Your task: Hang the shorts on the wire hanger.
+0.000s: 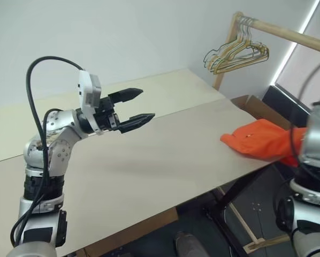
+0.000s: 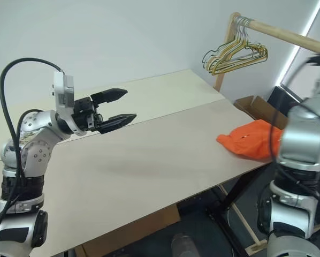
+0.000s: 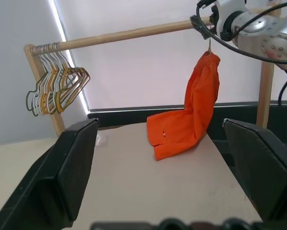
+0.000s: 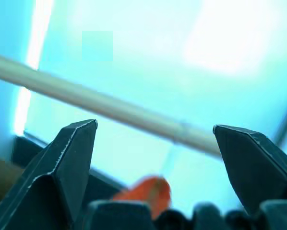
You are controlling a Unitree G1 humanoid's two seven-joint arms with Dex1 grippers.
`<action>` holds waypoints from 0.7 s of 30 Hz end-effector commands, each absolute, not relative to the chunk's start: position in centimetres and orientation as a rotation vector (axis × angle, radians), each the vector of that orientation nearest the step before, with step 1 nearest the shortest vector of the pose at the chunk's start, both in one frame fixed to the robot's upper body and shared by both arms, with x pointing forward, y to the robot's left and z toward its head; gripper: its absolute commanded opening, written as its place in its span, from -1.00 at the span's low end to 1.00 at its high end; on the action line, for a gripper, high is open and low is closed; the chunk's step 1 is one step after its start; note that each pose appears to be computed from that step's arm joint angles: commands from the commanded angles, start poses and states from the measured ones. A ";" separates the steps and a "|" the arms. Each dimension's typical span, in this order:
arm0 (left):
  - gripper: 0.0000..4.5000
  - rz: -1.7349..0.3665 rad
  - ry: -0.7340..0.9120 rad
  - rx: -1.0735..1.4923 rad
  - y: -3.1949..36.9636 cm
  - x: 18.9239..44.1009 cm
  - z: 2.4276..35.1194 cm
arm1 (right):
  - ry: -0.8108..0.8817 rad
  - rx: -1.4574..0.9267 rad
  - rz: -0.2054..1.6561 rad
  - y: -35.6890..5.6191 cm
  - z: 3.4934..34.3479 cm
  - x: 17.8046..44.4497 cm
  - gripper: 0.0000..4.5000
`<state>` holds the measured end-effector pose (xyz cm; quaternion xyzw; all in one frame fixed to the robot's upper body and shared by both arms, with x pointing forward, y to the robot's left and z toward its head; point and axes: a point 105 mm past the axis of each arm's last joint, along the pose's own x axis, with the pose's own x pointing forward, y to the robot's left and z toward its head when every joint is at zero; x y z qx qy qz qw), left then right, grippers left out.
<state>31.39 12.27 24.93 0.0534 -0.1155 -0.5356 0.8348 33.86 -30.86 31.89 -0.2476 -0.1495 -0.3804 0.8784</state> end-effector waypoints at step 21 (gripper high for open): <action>1.00 -0.773 0.011 0.402 18.1 27.9 19.2 | -0.145 -0.432 0.884 -13.4 22.1 35.2 0.99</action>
